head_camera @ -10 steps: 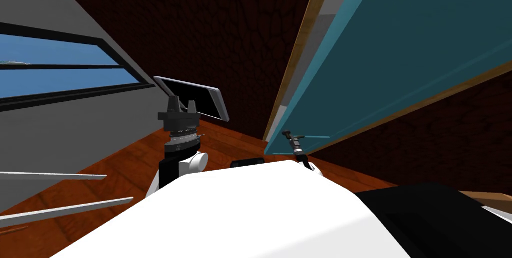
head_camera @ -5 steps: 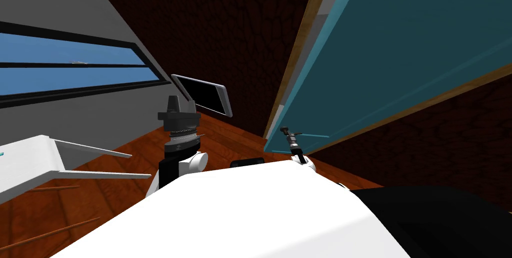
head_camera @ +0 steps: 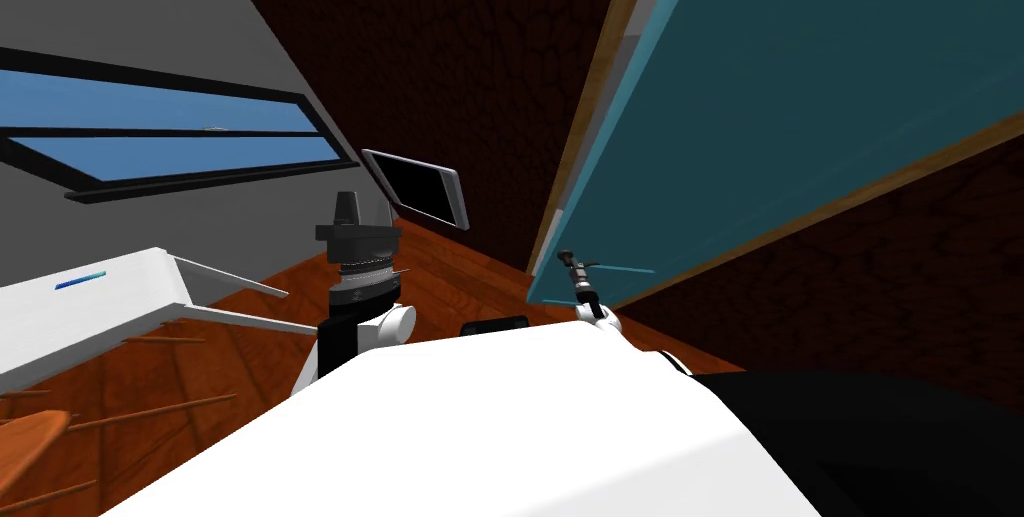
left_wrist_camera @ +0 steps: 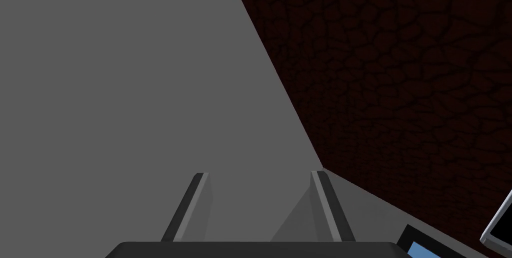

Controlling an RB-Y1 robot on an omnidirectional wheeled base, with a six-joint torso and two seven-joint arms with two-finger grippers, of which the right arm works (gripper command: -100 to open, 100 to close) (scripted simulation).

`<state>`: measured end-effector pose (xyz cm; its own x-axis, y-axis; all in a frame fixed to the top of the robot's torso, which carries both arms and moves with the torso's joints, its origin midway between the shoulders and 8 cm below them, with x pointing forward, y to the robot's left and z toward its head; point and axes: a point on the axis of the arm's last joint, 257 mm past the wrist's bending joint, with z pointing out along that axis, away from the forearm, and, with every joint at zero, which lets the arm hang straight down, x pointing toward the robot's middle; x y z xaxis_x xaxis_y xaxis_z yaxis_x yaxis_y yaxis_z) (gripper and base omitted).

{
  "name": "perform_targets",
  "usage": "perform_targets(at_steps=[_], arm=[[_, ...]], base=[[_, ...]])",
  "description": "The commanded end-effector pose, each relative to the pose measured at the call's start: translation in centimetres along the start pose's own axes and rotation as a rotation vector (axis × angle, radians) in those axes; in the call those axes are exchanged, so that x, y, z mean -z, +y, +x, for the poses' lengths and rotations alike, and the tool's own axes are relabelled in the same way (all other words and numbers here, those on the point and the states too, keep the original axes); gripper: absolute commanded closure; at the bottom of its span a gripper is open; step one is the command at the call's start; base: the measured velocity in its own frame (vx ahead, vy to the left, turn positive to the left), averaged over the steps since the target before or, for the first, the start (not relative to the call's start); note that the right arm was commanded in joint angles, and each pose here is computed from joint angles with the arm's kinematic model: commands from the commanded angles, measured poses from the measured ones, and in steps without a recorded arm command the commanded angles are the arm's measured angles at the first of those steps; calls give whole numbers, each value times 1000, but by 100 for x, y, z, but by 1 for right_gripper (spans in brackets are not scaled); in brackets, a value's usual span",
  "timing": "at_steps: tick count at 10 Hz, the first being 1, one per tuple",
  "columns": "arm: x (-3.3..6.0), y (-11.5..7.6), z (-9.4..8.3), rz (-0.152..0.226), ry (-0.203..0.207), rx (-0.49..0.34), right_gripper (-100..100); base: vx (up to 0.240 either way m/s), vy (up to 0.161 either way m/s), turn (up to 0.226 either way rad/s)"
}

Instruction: Pull the door open

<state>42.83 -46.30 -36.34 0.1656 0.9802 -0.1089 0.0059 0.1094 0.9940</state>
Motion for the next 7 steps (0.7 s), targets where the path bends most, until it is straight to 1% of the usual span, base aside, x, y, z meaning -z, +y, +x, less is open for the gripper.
perform_targets(at_steps=[1,4,6,7], arm=[[-146,26,122,3,1,-2,100],[-355,63,236,7,-6,-4,100],[-490,93,317,11,-10,-6,100],[-528,103,341,12,-10,-6,100]], base=[[-227,-59,201],[-233,-92,136],[-249,-64,114],[-210,-99,81]])
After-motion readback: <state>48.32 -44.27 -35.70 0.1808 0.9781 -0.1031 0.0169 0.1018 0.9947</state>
